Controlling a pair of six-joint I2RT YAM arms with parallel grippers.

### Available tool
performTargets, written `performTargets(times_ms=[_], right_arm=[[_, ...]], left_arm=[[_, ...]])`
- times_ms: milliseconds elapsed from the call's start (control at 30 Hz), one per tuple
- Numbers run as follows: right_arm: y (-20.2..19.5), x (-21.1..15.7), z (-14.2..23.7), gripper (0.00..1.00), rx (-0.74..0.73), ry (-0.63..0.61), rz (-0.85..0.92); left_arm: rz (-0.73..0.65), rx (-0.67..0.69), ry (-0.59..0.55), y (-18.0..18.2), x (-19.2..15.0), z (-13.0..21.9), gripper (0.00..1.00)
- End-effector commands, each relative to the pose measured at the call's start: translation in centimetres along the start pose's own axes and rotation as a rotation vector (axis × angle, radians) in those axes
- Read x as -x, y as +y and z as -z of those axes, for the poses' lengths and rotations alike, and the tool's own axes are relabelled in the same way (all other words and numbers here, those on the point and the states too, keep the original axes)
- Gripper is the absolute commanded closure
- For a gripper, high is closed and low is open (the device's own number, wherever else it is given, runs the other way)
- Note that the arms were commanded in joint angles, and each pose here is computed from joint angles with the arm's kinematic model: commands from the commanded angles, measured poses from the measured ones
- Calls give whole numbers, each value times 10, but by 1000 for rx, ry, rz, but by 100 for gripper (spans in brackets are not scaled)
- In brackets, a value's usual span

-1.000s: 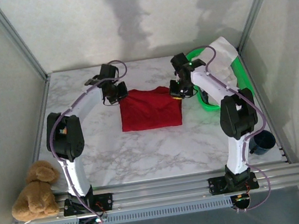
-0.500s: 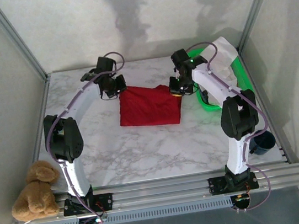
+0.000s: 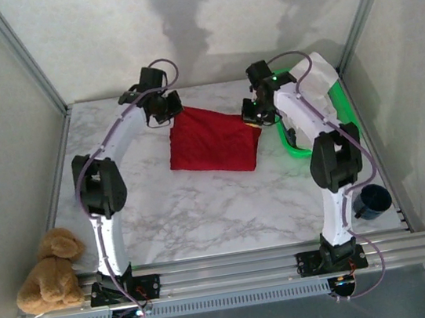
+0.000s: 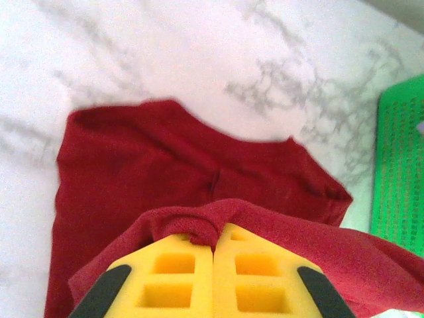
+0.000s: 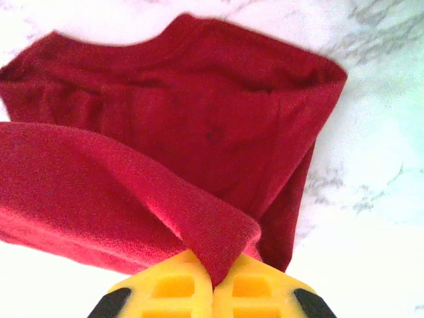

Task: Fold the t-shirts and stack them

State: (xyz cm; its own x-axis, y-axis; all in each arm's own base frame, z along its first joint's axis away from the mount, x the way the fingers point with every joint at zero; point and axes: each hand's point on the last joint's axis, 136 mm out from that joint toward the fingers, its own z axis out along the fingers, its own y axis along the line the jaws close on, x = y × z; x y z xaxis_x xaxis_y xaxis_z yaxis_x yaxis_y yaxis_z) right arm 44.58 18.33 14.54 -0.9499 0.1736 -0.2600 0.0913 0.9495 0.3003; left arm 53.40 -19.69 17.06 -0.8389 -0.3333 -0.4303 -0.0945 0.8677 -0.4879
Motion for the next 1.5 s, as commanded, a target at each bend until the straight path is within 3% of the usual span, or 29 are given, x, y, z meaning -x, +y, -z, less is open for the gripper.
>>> performTargets(times_ms=[0,200,233,267,333,367,467,633,733,900,1000,1167,1267,1467], right_arm=[[-22,22,-32,100,-50,9,-22],[-22,30,-80,98,-17,92,-24],[-23,31,-82,94,-23,94,-20],[-23,33,-82,89,-28,92,-13],[-22,36,-78,73,-29,90,1],[-20,38,-72,64,-28,81,8],[-17,42,-47,53,-36,35,20],[-8,27,-9,52,-18,5,38],[0,4,-7,52,15,45,49],[8,-37,-42,57,48,149,61],[6,-56,-66,62,46,195,56],[-8,-91,-88,68,23,273,41],[-16,-118,-90,68,10,315,49],[-22,-161,-60,65,19,338,76]], left_arm=[[29,71,42,35,2,-33,100],[72,101,107,69,-16,-87,100],[79,97,111,72,-17,-93,96],[83,96,109,74,-16,-97,82],[86,99,99,77,-12,-99,70],[88,101,85,78,-7,-96,58],[76,109,17,74,12,-78,37],[50,78,-61,50,24,-34,33],[52,83,-46,49,8,-21,33],[13,97,-3,47,-34,-24,34],[14,90,45,53,-64,-39,45],[0,163,103,79,-108,-51,84],[6,188,125,94,-132,-44,92],[-3,234,144,112,-179,-9,93]])
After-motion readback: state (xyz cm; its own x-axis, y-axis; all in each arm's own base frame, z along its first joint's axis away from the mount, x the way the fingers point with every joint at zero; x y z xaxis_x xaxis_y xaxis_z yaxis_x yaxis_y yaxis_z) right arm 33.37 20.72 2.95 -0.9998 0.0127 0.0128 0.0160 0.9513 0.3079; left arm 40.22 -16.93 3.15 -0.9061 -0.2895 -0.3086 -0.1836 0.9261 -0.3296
